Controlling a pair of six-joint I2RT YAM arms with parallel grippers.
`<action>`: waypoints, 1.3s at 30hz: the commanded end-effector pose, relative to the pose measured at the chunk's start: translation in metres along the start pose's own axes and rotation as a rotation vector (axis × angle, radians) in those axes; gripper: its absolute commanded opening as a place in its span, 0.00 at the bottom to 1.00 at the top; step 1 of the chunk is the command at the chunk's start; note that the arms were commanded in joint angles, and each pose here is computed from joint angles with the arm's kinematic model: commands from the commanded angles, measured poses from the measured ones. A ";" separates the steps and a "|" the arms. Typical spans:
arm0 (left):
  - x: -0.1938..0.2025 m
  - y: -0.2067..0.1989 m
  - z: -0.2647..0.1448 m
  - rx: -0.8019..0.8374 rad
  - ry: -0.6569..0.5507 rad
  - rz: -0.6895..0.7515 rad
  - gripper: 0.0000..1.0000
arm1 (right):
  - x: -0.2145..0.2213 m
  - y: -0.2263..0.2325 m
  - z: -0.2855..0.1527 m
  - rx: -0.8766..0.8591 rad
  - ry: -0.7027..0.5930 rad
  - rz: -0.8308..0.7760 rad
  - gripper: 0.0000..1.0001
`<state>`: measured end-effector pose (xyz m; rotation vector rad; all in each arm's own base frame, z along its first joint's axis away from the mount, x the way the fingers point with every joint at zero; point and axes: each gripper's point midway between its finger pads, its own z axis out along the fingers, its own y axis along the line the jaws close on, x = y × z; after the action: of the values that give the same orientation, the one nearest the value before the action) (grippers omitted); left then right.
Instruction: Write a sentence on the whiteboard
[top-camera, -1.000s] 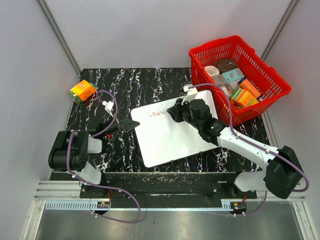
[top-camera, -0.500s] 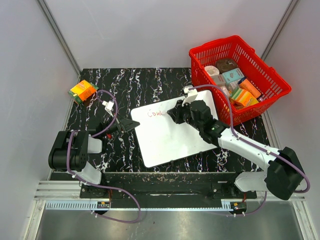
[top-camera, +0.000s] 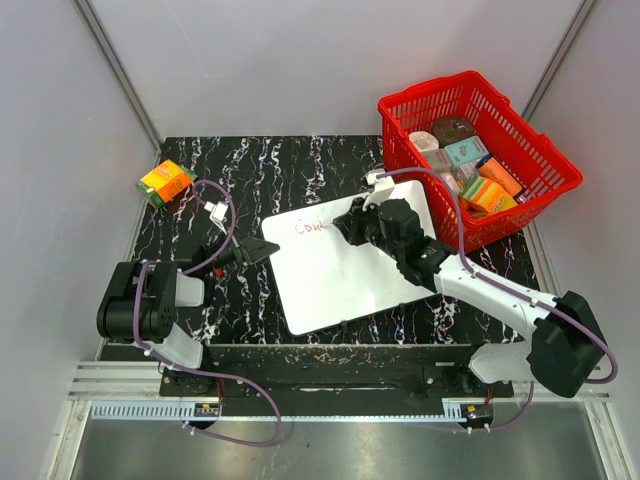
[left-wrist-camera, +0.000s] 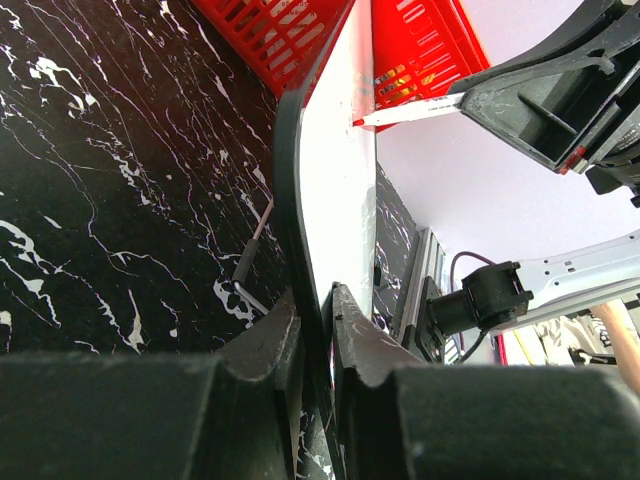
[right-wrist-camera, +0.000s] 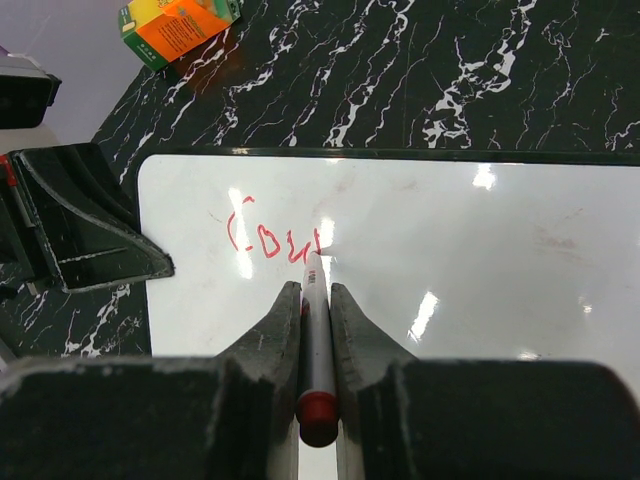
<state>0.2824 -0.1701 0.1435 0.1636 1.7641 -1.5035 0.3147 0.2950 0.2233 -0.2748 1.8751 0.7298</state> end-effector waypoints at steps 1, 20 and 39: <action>-0.008 -0.025 0.006 0.131 -0.001 0.275 0.00 | -0.019 -0.007 0.006 0.051 -0.058 -0.001 0.00; -0.007 -0.026 0.006 0.132 0.000 0.277 0.00 | -0.023 -0.015 0.007 0.097 -0.077 -0.002 0.00; -0.008 -0.026 0.006 0.132 0.000 0.279 0.00 | -0.010 -0.017 -0.005 0.082 -0.051 0.006 0.00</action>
<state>0.2821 -0.1707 0.1435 0.1670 1.7638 -1.5042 0.3204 0.2884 0.2270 -0.2265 1.8566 0.6982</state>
